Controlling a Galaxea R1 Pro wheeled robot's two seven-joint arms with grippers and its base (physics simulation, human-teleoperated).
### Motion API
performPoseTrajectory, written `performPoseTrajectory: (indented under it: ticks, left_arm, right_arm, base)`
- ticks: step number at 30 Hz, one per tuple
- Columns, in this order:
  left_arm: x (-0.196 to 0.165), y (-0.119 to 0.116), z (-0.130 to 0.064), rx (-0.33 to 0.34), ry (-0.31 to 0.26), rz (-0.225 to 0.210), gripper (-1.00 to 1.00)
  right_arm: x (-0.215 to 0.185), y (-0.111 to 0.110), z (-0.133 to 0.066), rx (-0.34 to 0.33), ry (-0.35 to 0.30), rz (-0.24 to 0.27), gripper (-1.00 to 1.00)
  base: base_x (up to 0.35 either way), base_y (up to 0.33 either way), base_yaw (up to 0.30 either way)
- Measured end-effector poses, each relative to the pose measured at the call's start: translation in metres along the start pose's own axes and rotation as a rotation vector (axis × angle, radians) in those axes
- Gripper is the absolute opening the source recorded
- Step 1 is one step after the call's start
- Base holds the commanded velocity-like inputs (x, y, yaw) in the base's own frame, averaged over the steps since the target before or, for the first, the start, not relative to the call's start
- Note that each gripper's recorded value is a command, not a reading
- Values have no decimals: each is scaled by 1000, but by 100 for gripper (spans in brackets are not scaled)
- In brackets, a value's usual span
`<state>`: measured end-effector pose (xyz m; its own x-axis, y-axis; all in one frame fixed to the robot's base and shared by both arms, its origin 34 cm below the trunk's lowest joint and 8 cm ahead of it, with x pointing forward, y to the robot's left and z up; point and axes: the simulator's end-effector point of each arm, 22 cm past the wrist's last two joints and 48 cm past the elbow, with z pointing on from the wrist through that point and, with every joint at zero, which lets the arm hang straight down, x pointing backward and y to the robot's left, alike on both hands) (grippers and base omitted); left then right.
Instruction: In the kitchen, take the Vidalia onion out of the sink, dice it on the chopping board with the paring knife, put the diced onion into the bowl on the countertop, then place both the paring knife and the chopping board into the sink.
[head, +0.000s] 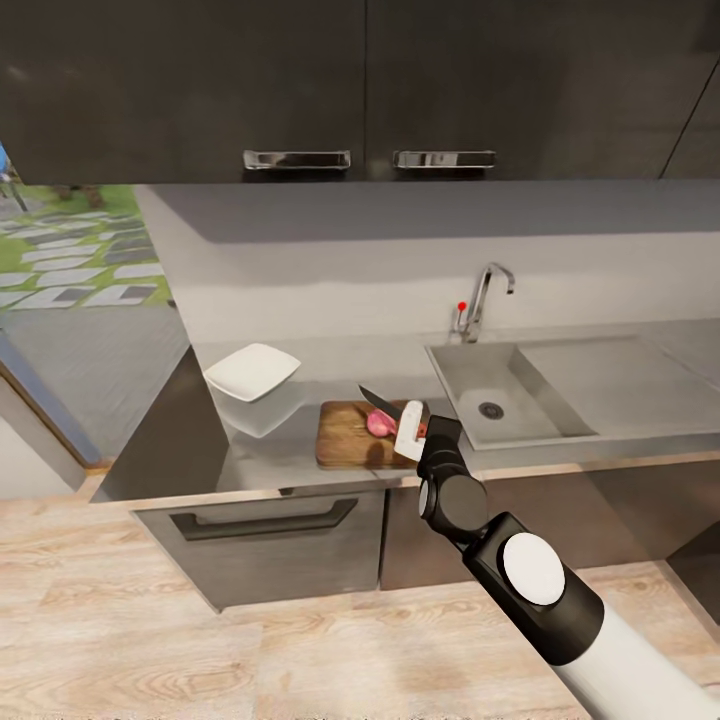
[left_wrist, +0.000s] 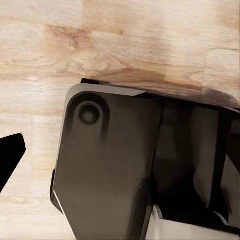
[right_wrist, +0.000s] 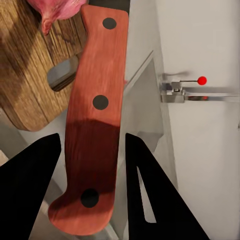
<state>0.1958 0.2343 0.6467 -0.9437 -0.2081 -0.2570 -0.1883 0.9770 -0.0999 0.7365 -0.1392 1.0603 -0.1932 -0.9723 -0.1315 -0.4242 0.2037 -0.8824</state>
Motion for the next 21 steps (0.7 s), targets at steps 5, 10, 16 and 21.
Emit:
performPoseTrajectory:
  ticks: [5, 10, 16, 21]
  left_arm:
    - [3, 1, 0, -2, 8, -1, 100]
    - [5, 1, 0, -3, 16, -1, 100]
    - [9, 2, -1, -5, 25, -1, 100]
    - [11, 2, -1, -7, 33, -2, 100]
  right_arm:
    - [1, 4, 3, -8, 2, -1, -100]
    - [2, 9, 6, -18, 5, -3, -100]
    - [3, 15, 10, -29, 10, -6, -100]
    - [3, 20, 13, -37, 12, -7, -100]
  base:
    - [0, 0, 0]
    - [0, 0, 0]
    - [0, 0, 0]
    - [0, 0, 0]
